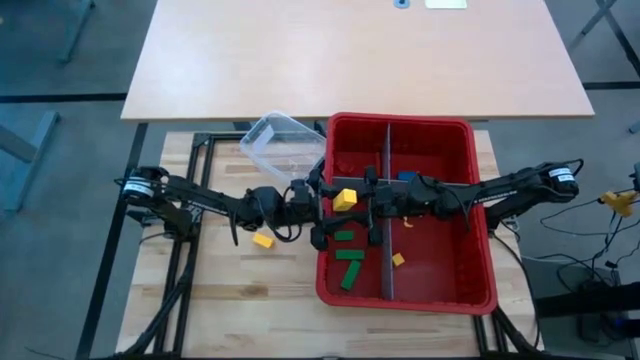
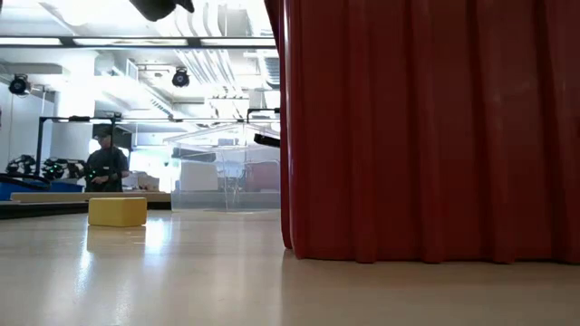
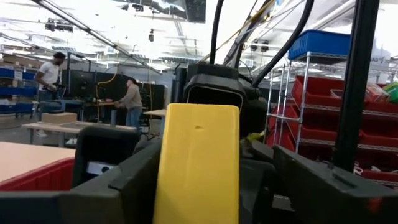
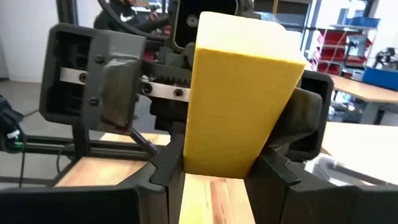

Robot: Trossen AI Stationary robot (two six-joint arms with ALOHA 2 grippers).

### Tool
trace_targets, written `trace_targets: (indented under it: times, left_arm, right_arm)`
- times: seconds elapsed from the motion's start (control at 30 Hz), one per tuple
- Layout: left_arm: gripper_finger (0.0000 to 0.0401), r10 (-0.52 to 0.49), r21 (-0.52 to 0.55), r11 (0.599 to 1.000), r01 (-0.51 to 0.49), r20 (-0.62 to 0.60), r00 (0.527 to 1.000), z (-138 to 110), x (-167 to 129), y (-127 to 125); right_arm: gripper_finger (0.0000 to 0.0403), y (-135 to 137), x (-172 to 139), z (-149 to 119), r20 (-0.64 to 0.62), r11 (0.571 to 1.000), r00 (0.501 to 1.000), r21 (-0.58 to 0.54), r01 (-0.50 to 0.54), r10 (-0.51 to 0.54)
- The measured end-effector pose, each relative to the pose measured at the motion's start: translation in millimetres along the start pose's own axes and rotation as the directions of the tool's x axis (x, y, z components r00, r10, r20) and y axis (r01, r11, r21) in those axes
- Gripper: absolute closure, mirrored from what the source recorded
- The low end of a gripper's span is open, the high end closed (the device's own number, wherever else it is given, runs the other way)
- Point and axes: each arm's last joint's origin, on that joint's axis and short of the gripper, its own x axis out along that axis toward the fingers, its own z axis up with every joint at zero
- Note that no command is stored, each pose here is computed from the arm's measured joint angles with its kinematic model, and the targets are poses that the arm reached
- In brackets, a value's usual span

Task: Sort blocks
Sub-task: Put the top yellow block into the bottom right of the red bin

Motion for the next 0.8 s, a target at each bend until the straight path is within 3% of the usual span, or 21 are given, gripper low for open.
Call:
trace_targets:
  times: [0.6, 0.8]
  left_arm:
    - [0.0125, 0.007, 0.055, 0.998, -0.006, -0.025, 1.000, 5.4, -3.1, 0.2]
    - [0.0125, -0.025, 0.061, 0.998, 0.028, -0.040, 0.999, 11.6, -6.1, -3.0]
  right_arm:
    - [0.0290, -5.1, -36.2, 19.3, -0.124, 0.999, 0.992, -0.015, 0.038, -0.040]
    - [0.0290, -11.7, -66.0, 31.7, -0.176, 0.990, 0.974, -0.020, 0.142, -0.143]
